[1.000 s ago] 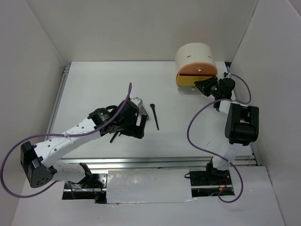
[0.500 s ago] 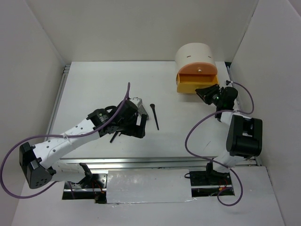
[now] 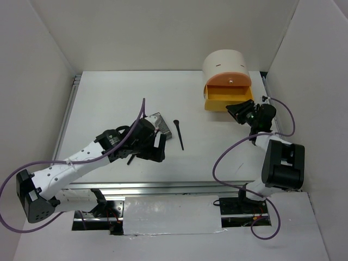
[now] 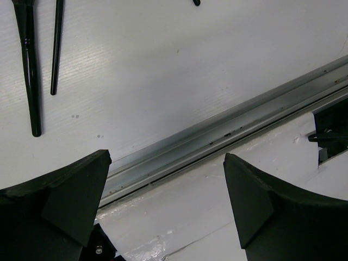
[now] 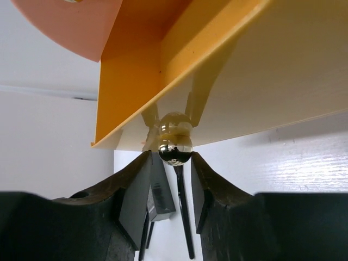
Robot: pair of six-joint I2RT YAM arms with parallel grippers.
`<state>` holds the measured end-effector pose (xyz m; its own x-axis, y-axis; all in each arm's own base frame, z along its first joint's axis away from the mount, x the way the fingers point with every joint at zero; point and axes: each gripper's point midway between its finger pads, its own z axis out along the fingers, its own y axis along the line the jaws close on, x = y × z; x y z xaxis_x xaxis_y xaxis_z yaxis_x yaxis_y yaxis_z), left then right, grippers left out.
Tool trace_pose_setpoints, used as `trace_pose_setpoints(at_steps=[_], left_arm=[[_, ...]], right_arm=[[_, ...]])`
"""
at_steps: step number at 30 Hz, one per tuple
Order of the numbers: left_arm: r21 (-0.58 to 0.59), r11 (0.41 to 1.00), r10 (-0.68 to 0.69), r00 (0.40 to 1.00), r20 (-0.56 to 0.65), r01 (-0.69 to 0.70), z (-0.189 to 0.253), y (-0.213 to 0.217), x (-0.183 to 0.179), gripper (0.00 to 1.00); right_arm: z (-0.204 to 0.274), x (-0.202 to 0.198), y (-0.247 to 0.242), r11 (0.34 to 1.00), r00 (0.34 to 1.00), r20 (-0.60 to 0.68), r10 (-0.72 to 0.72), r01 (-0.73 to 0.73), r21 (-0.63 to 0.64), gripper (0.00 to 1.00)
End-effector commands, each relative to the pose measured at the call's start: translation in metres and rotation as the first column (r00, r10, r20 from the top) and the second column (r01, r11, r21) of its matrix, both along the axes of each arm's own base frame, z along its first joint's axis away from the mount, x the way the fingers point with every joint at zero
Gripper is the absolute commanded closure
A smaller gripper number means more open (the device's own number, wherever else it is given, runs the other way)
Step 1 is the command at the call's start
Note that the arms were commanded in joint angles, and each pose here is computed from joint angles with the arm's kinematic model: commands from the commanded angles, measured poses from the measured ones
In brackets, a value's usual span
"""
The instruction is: Organize the makeup
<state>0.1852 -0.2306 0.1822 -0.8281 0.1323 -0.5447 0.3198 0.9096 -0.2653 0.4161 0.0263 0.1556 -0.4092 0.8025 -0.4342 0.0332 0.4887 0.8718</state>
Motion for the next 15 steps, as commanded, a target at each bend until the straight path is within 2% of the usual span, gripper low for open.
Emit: trace_pose_setpoints(at_steps=[1,8,9,10,11,12,13,15], left_arm=[[-0.047,0.999,0.009,1.0,0.011,-0.008,0.007,-0.002,-0.003,0.01],[-0.036,0.998,0.046,0.999,0.015,-0.045,0.008,0.006,-0.004,0.01],[-0.026,0.998,0.059,0.998,0.016,-0.059,0.008,0.009,-0.004,0.01],[-0.024,0.997,0.072,0.997,0.014,-0.072,0.007,0.011,-0.004,0.01],[-0.019,0.996,0.084,0.996,0.013,-0.083,0.007,0.013,-0.003,0.01],[-0.011,0.995,0.098,0.995,0.016,-0.098,0.006,0.015,-0.002,0.01],[-0.002,0.993,0.116,0.993,0.009,-0.116,0.004,0.017,-0.003,0.0],[0.008,0.989,0.146,0.989,0.004,-0.146,0.0,0.021,-0.002,0.01]], right_arm=[[0.019,-0.001,-0.001,0.999,0.998,0.068,0.007,-0.005,-0.032,0.57],[0.037,-0.01,0.001,0.999,0.995,0.103,0.011,-0.008,-0.037,0.46],[0.038,-0.011,0.001,0.999,0.995,0.103,0.012,-0.008,-0.04,0.34],[0.04,-0.013,0.0,0.999,0.994,0.105,0.007,-0.002,-0.044,0.3],[0.044,-0.016,0.0,0.999,0.995,0.105,-0.001,0.006,-0.041,0.2],[0.043,-0.019,0.001,0.999,0.995,0.099,-0.006,0.009,-0.036,0.04],[0.046,-0.022,0.003,0.999,0.994,0.109,0.003,0.001,-0.036,0.01],[0.053,-0.031,0.005,0.999,0.992,0.127,0.007,0.0,-0.054,0.0]])
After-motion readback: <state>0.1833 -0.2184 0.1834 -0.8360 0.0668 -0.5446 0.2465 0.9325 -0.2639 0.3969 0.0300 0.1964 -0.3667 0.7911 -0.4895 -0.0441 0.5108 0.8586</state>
